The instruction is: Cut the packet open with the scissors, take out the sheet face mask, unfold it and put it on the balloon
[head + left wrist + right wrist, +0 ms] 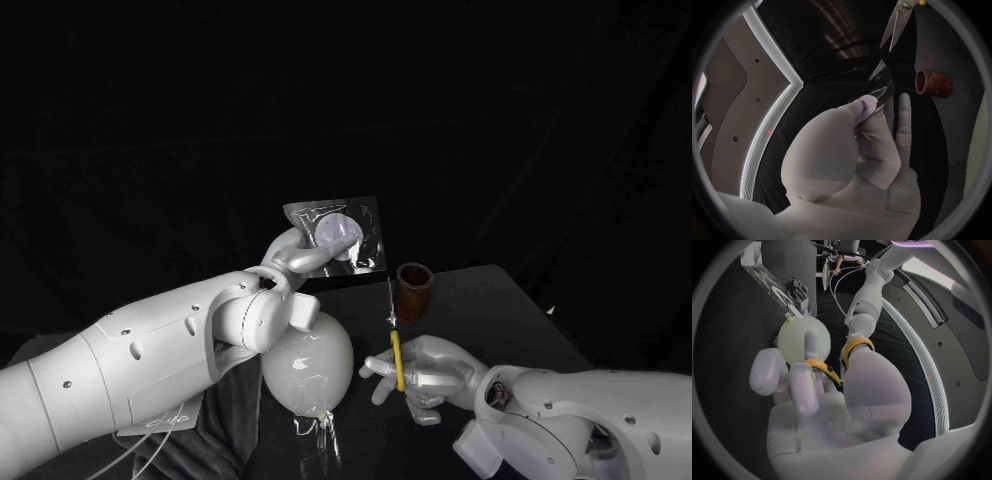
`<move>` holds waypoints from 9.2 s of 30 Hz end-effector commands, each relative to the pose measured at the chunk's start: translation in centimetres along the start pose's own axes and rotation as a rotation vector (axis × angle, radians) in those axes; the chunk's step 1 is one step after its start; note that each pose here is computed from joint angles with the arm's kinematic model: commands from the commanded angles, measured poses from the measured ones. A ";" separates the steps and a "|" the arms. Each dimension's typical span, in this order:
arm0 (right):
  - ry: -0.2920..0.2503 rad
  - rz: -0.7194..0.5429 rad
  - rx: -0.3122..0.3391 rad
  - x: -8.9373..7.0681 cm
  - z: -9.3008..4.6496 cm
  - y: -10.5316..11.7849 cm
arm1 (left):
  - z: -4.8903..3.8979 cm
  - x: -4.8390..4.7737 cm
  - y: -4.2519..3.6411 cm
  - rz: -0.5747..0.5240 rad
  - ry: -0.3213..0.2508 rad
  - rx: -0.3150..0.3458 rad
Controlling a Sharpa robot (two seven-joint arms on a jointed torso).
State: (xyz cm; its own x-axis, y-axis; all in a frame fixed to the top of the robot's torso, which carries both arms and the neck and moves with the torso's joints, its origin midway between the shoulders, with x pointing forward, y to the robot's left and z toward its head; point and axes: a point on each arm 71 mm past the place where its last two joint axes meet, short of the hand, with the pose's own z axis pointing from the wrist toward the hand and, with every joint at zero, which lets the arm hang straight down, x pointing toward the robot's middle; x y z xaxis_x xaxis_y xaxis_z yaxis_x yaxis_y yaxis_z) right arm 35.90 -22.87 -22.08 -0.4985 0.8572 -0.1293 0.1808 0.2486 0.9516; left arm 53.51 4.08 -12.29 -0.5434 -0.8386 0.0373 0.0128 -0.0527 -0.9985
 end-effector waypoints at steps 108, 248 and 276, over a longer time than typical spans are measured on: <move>0.026 -0.080 -0.071 -1.0 1.0 2.0 | -1.03 1.65 -0.08 -0.048 0.188 -0.030; -0.144 -0.060 -0.182 -3.3 1.9 4.7 | -1.33 1.27 0.07 -0.031 0.177 -0.015; -0.130 -0.012 -0.188 -2.0 1.7 5.4 | -1.38 1.39 -0.48 0.146 0.147 0.116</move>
State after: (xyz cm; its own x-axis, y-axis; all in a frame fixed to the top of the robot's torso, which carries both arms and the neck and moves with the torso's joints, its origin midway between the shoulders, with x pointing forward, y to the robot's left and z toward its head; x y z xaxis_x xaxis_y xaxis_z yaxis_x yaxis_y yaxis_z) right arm 39.30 -22.62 -17.54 -0.3824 0.9083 -0.1697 0.0297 0.1956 0.9802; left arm 51.69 3.82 -12.11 -0.6557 -0.7524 -0.0629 0.1196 -0.0212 -0.9926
